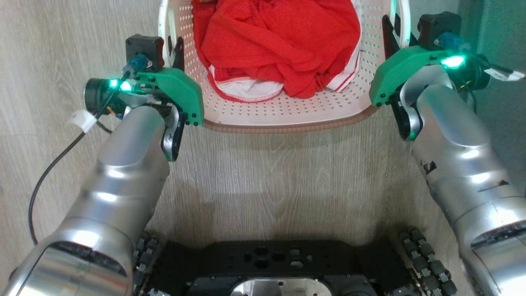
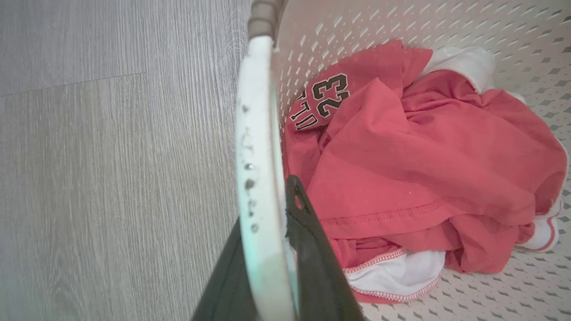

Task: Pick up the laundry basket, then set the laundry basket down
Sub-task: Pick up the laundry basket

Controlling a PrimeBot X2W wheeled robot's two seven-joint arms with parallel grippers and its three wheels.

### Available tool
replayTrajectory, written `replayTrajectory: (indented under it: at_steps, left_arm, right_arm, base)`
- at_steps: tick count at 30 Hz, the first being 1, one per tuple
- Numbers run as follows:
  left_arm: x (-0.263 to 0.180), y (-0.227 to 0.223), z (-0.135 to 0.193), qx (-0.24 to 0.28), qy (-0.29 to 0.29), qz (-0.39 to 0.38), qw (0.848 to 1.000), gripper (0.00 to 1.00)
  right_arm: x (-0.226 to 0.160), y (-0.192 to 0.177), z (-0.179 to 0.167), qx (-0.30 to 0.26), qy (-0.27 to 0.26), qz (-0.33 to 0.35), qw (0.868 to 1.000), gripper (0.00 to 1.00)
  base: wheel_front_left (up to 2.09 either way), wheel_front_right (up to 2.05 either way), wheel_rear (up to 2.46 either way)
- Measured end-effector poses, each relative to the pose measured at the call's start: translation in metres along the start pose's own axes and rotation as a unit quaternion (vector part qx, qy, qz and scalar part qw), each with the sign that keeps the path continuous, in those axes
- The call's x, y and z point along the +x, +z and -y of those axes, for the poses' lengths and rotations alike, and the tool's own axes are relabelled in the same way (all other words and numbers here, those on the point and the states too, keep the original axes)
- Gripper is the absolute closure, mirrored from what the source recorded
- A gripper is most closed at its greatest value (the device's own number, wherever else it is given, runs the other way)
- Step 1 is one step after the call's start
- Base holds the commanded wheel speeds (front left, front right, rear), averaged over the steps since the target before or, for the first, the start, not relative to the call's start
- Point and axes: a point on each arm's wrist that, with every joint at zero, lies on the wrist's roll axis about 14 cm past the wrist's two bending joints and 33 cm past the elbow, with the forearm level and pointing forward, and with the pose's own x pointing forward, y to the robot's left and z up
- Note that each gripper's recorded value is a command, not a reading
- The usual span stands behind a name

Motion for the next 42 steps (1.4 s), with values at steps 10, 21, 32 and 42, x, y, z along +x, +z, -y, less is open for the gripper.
replayTrajectory:
  at_steps: [10, 21, 32, 42]
  left_arm:
    - [-0.028, 0.007, 0.009, -0.002, -0.003, 0.002, 1.0, 1.0]
    - [-0.089, -0.012, 0.019, -0.007, -0.006, -0.031, 0.999, 1.0]
    - [-0.16, -0.028, 0.039, -0.01, -0.02, -0.046, 0.999, 1.0]
    - [-0.219, -0.053, 0.057, -0.002, -0.034, -0.053, 0.998, 1.0]
  right_arm:
    - [-0.027, 0.015, -0.007, 0.0, -0.002, 0.002, 1.0, 1.0]
    - [-0.089, 0.004, -0.027, 0.015, -0.006, -0.032, 0.999, 1.0]
    - [-0.16, -0.001, -0.055, 0.023, 0.0, -0.055, 0.998, 1.0]
    - [-0.225, -0.018, -0.076, 0.029, 0.0, -0.055, 0.998, 1.0]
  base:
    - [0.0, 0.0, 0.0]
    - [0.0, 0.0, 0.0]
    - [0.0, 0.0, 0.0]
    - [0.0, 0.0, 0.0]
